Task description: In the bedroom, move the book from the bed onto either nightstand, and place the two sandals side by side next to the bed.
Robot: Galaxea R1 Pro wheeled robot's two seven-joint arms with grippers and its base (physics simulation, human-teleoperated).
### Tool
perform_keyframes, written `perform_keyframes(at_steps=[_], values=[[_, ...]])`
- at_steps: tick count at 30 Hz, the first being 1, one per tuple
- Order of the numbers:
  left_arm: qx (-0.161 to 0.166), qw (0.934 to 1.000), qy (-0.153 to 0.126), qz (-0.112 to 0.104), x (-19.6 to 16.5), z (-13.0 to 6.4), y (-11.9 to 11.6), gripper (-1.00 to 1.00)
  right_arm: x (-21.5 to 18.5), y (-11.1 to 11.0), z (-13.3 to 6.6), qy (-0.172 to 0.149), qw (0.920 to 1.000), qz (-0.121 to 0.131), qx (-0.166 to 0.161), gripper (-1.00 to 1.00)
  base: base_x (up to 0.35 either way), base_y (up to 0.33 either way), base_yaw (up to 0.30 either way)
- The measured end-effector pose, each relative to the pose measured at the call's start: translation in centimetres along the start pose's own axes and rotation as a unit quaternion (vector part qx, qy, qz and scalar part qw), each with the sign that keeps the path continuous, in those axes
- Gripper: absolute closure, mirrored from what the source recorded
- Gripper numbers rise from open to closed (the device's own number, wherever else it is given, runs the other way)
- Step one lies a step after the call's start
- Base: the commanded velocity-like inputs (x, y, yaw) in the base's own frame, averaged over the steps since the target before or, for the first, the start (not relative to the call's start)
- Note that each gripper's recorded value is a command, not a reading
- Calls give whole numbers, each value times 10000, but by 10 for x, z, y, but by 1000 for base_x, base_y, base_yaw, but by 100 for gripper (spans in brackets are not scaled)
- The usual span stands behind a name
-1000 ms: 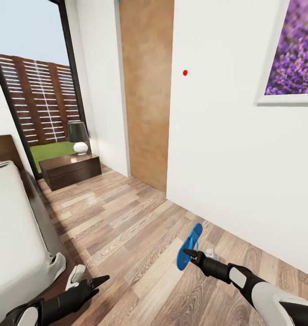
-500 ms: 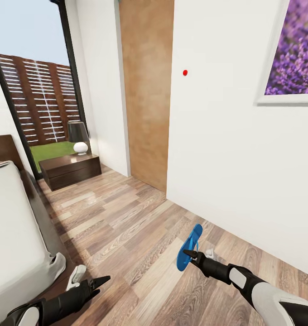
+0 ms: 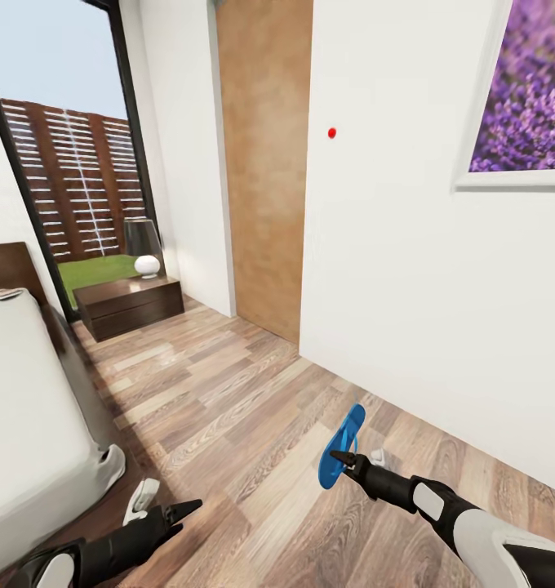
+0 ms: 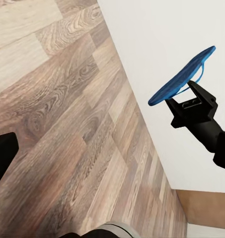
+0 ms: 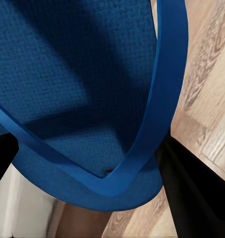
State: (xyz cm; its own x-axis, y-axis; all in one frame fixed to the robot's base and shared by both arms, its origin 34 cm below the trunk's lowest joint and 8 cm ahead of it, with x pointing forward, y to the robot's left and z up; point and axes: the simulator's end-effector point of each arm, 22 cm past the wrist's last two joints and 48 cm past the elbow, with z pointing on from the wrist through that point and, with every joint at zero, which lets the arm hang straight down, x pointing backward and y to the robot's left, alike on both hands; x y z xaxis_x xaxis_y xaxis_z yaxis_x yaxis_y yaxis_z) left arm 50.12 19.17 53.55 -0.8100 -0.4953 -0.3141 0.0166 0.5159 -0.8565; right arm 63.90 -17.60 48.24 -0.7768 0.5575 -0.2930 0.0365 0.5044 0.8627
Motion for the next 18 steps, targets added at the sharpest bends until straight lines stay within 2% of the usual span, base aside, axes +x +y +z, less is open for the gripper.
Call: perform_keyframes(at_steps=[18], values=[[-10, 10000, 30, -13, 3, 1, 1, -100, -1, 0, 0, -13, 10000, -10, 3, 100, -137, -3, 0]])
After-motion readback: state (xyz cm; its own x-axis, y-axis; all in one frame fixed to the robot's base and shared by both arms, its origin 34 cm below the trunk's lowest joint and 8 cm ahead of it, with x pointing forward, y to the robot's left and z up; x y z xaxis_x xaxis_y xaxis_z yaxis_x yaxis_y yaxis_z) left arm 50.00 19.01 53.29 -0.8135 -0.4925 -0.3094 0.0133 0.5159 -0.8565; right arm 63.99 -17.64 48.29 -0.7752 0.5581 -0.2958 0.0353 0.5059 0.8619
